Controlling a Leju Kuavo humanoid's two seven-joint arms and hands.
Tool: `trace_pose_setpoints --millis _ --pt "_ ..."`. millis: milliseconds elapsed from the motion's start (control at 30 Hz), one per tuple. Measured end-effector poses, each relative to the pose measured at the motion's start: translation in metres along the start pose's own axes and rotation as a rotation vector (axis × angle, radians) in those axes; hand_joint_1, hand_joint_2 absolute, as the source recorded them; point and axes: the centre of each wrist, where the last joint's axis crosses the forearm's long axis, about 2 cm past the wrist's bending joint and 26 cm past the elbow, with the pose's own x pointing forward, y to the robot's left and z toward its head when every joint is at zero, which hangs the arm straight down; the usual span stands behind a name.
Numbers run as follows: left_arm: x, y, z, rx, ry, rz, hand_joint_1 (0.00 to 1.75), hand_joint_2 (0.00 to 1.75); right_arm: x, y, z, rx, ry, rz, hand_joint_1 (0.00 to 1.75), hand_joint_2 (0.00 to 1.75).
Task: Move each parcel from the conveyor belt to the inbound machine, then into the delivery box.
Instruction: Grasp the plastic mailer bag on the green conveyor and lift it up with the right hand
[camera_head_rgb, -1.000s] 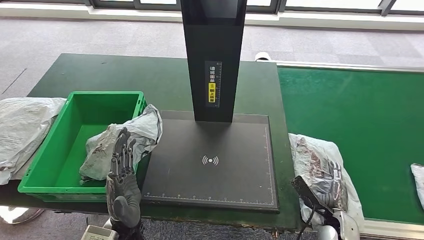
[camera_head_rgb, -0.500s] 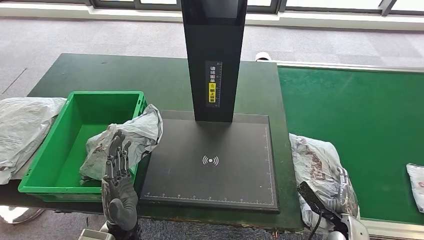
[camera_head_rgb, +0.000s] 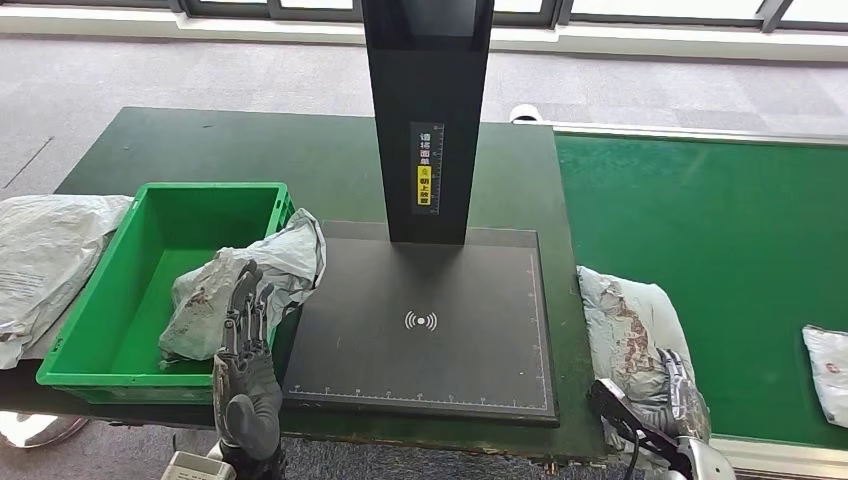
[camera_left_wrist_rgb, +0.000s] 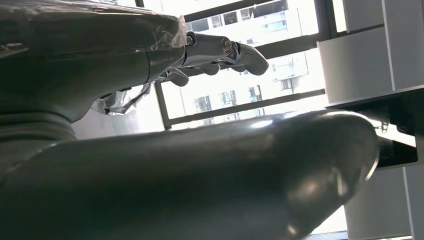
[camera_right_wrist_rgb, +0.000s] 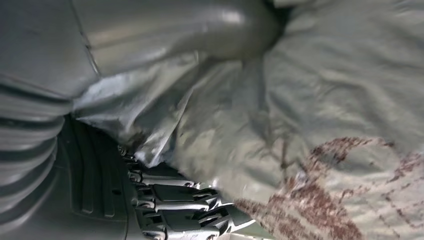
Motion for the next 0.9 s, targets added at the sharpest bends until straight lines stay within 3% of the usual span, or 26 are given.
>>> trace_pose_setpoints --millis 533,700,900 --pt "-0.006 -0.001 0.001 -0.002 0.019 0.002 0.0 0.0 0.019 -0.003 -0.02 0.008 -0.059 0.023 1.75 1.75" --pt "-0.005 0.0 0.003 0.007 0.022 -0.009 0.0 0.0 0.024 -0.006 -0.018 -0.124 -0.081 -0.002 1.75 1.75" --pt "-0.003 0.002 0.005 0.017 0.018 -0.019 0.0 0.0 0.036 -0.027 -0.005 -0.368 -0.214 -0.136 1.75 1.75"
